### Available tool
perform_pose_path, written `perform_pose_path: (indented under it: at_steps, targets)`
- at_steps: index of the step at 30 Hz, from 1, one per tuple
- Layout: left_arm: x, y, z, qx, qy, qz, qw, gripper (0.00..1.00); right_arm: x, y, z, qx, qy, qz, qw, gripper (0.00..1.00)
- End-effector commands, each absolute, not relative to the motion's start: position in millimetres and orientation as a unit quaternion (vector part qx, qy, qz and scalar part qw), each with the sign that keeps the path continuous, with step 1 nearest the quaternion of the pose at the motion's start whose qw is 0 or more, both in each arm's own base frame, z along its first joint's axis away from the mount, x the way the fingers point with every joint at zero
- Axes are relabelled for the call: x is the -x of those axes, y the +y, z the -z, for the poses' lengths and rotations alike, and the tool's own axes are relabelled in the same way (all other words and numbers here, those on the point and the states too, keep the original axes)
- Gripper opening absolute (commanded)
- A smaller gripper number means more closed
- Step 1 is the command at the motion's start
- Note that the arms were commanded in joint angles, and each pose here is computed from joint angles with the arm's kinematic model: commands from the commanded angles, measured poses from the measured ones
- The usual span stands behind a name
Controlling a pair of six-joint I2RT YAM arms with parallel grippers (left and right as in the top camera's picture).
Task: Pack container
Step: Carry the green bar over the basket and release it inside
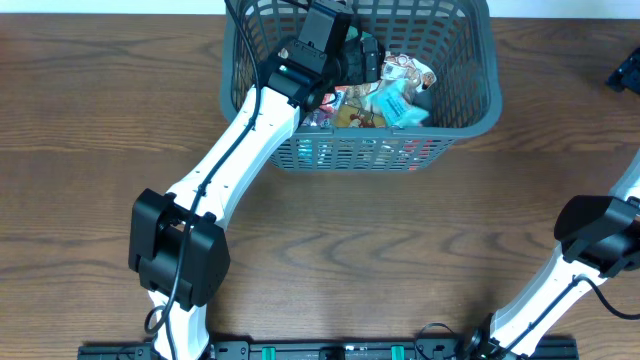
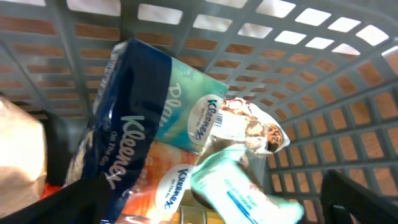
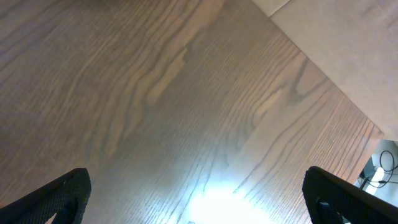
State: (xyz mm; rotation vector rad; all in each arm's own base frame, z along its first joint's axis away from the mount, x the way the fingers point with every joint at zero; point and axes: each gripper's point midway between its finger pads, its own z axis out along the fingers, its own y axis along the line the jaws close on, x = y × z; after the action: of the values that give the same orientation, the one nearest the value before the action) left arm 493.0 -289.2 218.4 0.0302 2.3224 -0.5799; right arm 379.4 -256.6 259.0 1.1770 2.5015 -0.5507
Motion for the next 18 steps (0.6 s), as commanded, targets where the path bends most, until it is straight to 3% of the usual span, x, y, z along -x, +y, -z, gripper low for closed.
perform_pose_path:
  at_steps: [1, 8, 13, 18]
  targets:
    - [-497, -273, -249, 0.001, 0.89, 0.21, 0.404, 0.97, -376, -258, -264, -0.42, 0.87, 0.197, 0.165, 0.99]
    - [-495, -203, -331, 0.053, 0.852, 0.157, 0.496, 0.98, -376, -258, -264, -0.42, 0.87, 0.197, 0.165, 0.99]
    - [-458, -122, -395, 0.122, 0.826, 0.099, 0.542, 0.98, -376, -258, -264, -0.42, 0.87, 0.197, 0.165, 0.99]
    - [-401, -53, -416, 0.171, 0.829, 0.037, 0.531, 0.98, -376, -258, -264, -0.42, 0.87, 0.197, 0.165, 0.99]
